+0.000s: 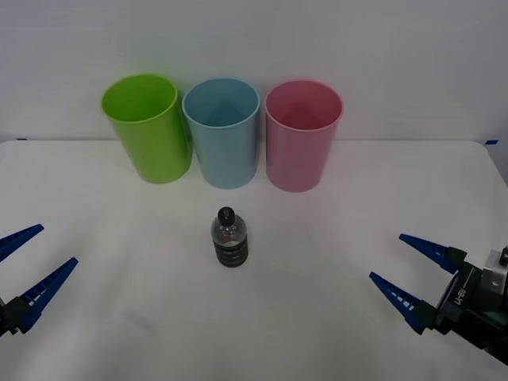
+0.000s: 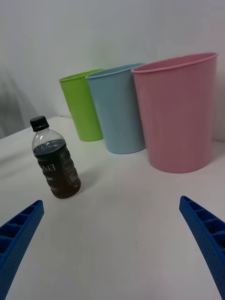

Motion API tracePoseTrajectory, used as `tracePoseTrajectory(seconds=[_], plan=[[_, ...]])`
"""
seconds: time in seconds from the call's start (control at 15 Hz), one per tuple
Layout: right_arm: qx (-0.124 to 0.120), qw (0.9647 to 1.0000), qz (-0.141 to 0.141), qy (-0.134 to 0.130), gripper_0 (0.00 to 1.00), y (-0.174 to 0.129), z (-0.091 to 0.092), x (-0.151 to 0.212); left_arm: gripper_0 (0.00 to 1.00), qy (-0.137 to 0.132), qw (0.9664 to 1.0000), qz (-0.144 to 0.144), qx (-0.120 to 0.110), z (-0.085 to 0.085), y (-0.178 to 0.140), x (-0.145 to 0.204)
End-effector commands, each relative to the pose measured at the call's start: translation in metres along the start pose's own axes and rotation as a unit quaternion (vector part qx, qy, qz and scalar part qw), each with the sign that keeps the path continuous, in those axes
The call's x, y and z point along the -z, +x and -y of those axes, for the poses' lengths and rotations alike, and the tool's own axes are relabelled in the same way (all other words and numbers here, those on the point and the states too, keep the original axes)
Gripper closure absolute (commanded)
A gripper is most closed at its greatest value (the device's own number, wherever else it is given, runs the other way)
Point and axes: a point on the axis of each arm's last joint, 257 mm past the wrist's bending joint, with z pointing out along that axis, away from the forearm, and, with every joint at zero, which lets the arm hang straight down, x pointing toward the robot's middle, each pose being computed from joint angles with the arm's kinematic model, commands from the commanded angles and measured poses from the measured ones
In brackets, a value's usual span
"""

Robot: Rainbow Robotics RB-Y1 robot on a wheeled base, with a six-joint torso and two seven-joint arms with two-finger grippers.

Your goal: Grasp the object on the table and drop it into the matching bin: aluminum can to the light blue bin, PET bottle to the pink bin.

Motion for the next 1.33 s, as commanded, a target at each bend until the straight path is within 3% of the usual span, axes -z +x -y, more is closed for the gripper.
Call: tracePoseTrajectory(seconds=[0.07, 0.2, 0.87, 1.33], plan=[[0.037, 0.9993, -0.001, 0.002, 0.00, 0.006, -0.004, -0.023, 0.00, 0.000, 1.0000, 0.000, 0.000, 0.000, 0.000, 0.000], [0.046, 0.9989, -0.004, -0.006, 0.00, 0.012, -0.013, -0.043, 0.00, 0.000, 1.0000, 0.000, 0.000, 0.000, 0.000, 0.000], [0.033, 0.9989, -0.022, -0.025, 0.00, 0.038, -0.070, -0.138, 0.00, 0.000, 1.0000, 0.000, 0.000, 0.000, 0.000, 0.000], [0.055, 0.9979, -0.032, -0.009, 0.00, 0.052, -0.095, -0.200, 0.00, 0.000, 1.0000, 0.000, 0.000, 0.000, 0.000, 0.000]])
